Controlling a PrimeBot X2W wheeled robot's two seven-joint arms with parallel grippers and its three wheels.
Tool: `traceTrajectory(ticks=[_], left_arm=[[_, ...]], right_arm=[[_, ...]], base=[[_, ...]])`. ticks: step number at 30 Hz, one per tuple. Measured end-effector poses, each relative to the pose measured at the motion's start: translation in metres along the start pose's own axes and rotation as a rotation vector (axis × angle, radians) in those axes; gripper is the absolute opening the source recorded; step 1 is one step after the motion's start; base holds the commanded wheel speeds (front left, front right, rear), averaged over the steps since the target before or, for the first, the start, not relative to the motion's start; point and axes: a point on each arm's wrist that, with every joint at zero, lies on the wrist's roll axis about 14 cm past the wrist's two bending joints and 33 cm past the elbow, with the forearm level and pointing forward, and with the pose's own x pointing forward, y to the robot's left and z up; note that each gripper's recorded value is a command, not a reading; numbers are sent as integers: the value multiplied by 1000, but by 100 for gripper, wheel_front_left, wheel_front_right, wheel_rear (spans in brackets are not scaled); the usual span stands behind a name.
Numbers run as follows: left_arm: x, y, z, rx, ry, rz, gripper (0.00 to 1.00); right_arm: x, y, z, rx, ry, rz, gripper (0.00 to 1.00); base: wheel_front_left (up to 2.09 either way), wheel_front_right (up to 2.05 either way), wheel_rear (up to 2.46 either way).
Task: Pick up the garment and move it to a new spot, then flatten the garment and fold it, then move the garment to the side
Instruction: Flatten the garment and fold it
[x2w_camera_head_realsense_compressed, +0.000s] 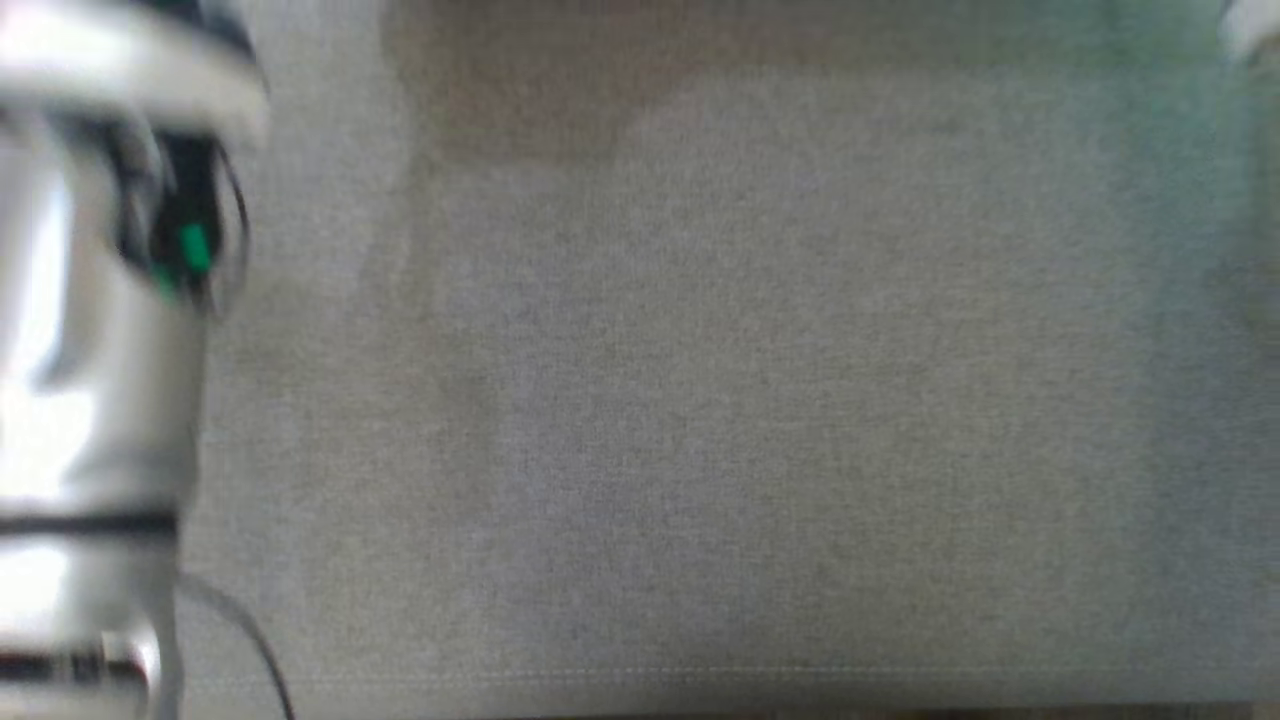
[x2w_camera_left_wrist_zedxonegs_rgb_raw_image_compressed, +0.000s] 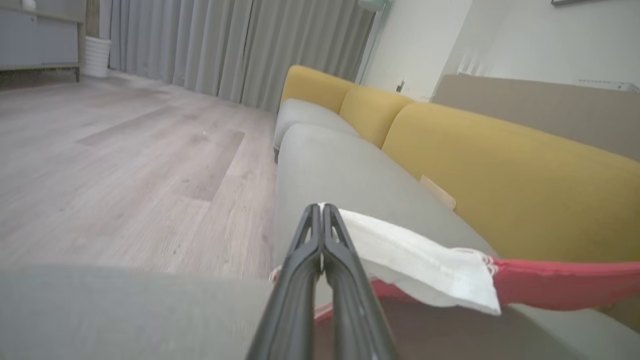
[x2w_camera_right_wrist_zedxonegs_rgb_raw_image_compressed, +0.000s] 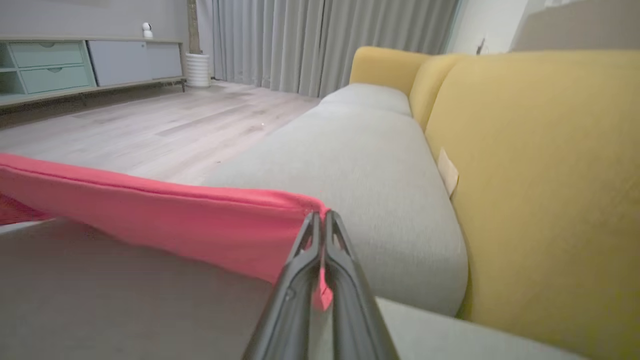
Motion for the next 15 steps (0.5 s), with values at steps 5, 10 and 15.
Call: traceTrajectory(ticks=[5, 10, 15], left_arm=[[-59, 9, -20, -15, 75, 39, 0], [-130, 15, -39, -48, 146, 104, 0], [-181, 9, -45, -63, 170, 141, 0]], right_arm=[[-43, 16, -20, 71, 46, 14, 0], [-101, 21, -29, 137, 57, -11, 0], [-152, 29, -36, 181, 56, -34, 0]], base=[[0, 0, 0], [0, 0, 0], [0, 0, 0]])
